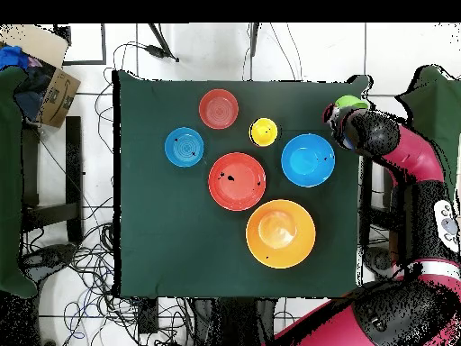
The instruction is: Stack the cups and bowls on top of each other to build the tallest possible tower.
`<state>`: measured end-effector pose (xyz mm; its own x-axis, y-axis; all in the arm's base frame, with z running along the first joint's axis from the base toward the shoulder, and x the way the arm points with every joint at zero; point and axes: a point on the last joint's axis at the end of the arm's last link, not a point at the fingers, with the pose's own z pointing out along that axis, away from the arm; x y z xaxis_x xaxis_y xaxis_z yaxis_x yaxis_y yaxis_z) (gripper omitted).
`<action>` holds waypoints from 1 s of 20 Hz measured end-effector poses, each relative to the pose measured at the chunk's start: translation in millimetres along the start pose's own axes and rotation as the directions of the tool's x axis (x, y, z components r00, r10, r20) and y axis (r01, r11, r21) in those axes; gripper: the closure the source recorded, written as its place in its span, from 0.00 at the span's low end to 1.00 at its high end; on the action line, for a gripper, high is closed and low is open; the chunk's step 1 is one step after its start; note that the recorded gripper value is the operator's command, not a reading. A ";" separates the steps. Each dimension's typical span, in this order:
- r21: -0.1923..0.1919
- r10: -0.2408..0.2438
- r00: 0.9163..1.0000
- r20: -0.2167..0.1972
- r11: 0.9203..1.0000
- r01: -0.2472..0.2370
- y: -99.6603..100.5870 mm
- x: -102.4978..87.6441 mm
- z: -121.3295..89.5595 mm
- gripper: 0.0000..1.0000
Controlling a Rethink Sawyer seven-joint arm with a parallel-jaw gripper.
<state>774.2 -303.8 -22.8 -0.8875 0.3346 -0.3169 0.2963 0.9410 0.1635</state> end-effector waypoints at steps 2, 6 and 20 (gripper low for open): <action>-0.005 -0.001 1.000 -0.011 1.000 0.001 2.7 2.1 -0.9 1.00; -0.014 -0.014 0.999 -0.041 1.000 0.013 10.9 6.4 -7.5 1.00; -0.016 -0.048 0.996 -0.080 0.999 0.046 22.9 7.2 -31.7 1.00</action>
<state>763.5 -281.5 8.3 -0.9261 0.2842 -0.2482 0.2490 0.9546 0.1636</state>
